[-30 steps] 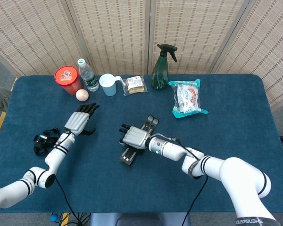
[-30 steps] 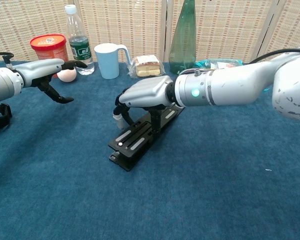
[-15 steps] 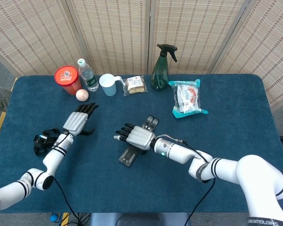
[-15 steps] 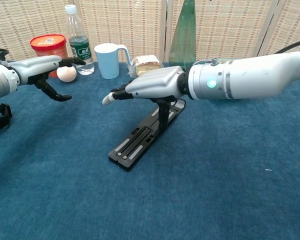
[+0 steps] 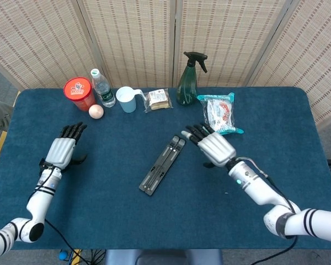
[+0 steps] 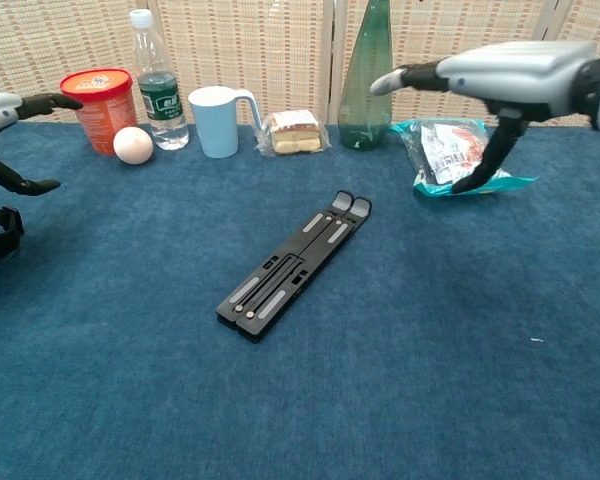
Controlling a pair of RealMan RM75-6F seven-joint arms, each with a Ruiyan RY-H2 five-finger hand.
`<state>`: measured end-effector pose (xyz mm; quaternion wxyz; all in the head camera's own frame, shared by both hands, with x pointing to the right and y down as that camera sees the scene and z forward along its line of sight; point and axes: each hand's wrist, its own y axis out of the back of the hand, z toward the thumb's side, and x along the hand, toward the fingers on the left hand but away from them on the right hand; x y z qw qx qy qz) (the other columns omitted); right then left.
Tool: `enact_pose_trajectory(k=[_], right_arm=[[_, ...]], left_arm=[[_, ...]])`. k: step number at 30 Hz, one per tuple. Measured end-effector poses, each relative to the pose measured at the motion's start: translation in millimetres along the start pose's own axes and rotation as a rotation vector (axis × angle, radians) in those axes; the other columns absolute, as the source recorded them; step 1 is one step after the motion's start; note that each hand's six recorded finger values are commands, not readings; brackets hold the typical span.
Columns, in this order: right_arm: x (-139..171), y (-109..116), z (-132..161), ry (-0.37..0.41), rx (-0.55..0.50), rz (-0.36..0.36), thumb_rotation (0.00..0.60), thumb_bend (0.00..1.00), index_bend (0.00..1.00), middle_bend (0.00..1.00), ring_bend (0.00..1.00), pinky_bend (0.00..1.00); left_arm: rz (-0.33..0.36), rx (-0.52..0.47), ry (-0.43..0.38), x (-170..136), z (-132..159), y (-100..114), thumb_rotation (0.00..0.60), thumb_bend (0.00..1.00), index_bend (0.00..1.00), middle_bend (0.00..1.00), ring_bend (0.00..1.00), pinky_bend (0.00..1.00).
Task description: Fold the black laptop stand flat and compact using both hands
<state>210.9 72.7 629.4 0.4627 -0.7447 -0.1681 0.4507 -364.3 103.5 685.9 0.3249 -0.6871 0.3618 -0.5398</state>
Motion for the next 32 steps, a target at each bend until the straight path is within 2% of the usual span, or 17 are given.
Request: enact_pose_trajectory(k=[4, 9, 15, 20, 24, 28, 32], right_arm=[[42, 6, -35, -0.146, 0.003, -0.057, 0.6, 0.04, 0.0, 0.01, 0.0, 0.0], [108, 0, -74, -0.331, 0.023, -0.094, 0.6, 0.04, 0.0, 0.02, 0.0, 0.0], [176, -8, -96, -0.494, 0.03, -0.125, 0.6, 0.04, 0.0, 0.04, 0.0, 0.0], [214, -10, -102, -0.584, 0.022, -0.138, 0.6, 0.04, 0.0, 0.04, 0.0, 0.0], [235, -17, -103, -0.633, 0.004, -0.121, 0.6, 0.04, 0.0, 0.04, 0.0, 0.0], [248, -20, -103, -0.67, -0.003, -0.12, 0.6, 0.04, 0.0, 0.04, 0.0, 0.0], [249, -21, -102, -0.674, -0.014, -0.125, 0.6, 0.04, 0.0, 0.04, 0.0, 0.0]], left_arm=[[0.022, 0.012, 0.033, -20, -13, 8, 0.6, 0.27, 0.0, 0.0, 0.0, 0.0], [0.072, 0.034, 0.056, -46, -22, 22, 0.6, 0.27, 0.0, 0.0, 0.0, 0.0], [0.153, 0.062, 0.092, -83, -29, 38, 0.6, 0.27, 0.0, 0.0, 0.0, 0.0], [0.194, 0.087, 0.13, -115, -31, 47, 0.6, 0.27, 0.0, 0.0, 0.0, 0.0], [0.19, 0.098, 0.156, -139, -30, 47, 0.6, 0.27, 0.0, 0.0, 0.0, 0.0], [0.176, 0.091, 0.169, -153, -27, 46, 0.6, 0.27, 0.0, 0.0, 0.0, 0.0], [0.171, 0.094, 0.167, -158, -25, 46, 0.6, 0.27, 0.0, 0.0, 0.0, 0.0]])
